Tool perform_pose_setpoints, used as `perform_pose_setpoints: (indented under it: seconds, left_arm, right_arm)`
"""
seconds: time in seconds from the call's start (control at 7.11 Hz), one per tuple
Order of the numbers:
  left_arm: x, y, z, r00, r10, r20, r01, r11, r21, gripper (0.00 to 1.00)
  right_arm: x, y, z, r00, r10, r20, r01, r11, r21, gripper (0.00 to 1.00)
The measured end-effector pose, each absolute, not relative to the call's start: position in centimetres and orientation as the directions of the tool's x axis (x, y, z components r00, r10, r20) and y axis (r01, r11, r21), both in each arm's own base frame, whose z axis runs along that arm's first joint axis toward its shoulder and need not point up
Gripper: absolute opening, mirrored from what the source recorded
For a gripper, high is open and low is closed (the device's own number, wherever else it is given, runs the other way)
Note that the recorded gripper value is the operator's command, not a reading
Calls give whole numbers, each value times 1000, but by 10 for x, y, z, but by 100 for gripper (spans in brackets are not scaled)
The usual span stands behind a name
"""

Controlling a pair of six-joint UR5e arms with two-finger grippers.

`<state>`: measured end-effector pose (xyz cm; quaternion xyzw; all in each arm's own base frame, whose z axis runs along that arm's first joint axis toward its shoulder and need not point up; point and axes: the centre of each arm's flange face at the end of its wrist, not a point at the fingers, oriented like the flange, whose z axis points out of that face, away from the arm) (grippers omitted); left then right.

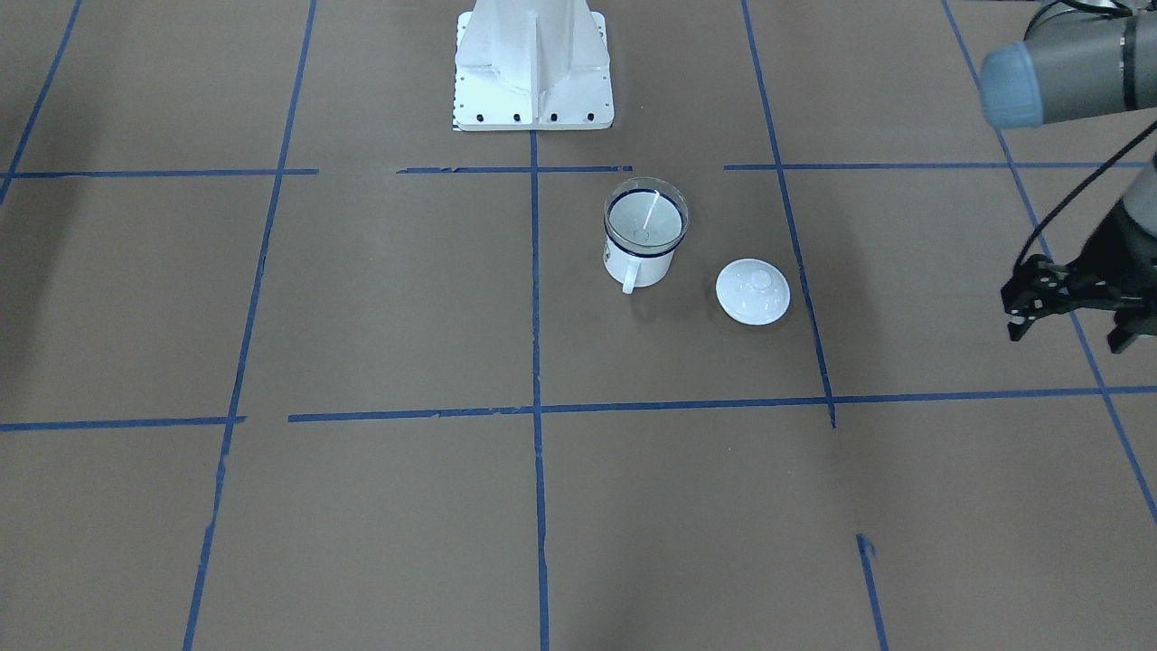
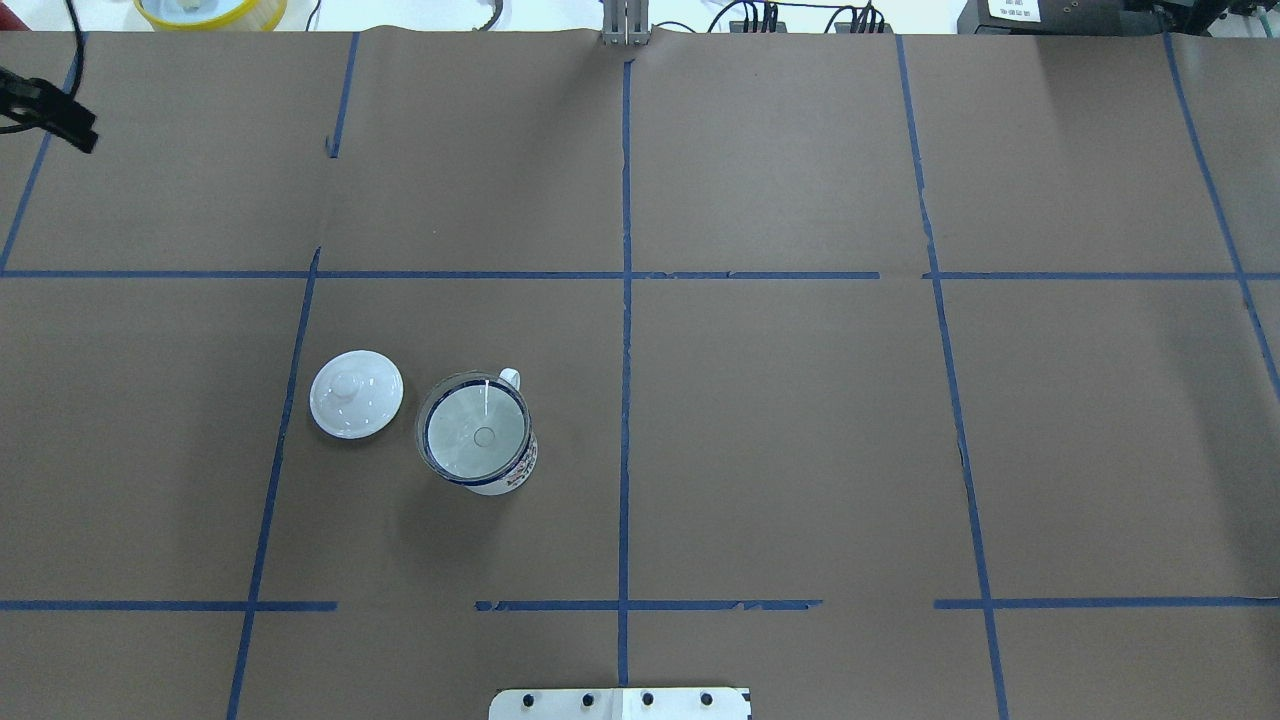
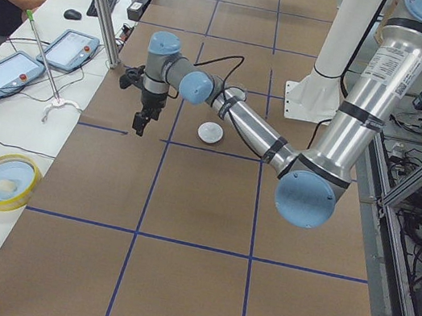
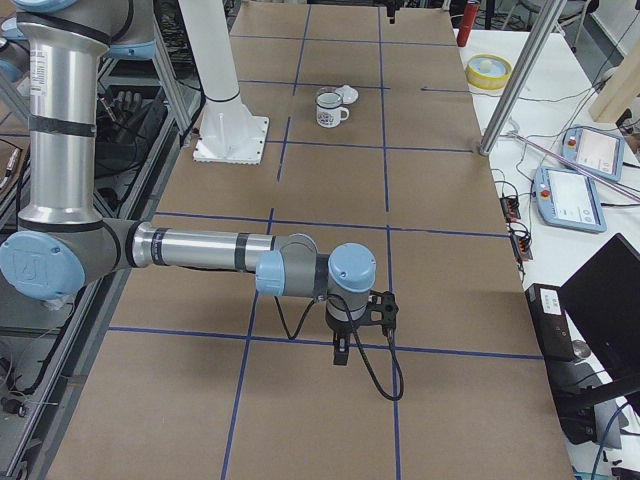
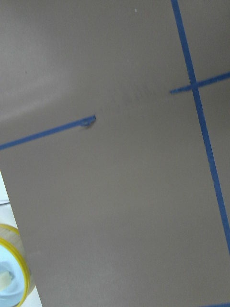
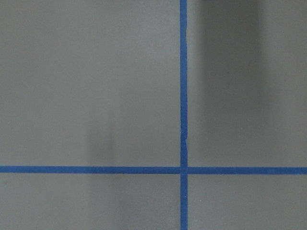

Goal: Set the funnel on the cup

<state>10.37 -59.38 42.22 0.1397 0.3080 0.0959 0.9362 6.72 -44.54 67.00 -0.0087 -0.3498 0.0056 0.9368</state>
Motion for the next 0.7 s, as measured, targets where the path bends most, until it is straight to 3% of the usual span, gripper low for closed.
perform_pose_setpoints:
  seconds: [0.7]
  left_arm:
    - [-43, -508, 603, 741, 217, -636, -133, 975, 178, 100]
  right_arm:
    - [67, -445, 670, 755, 16, 655, -4, 1000, -20, 100]
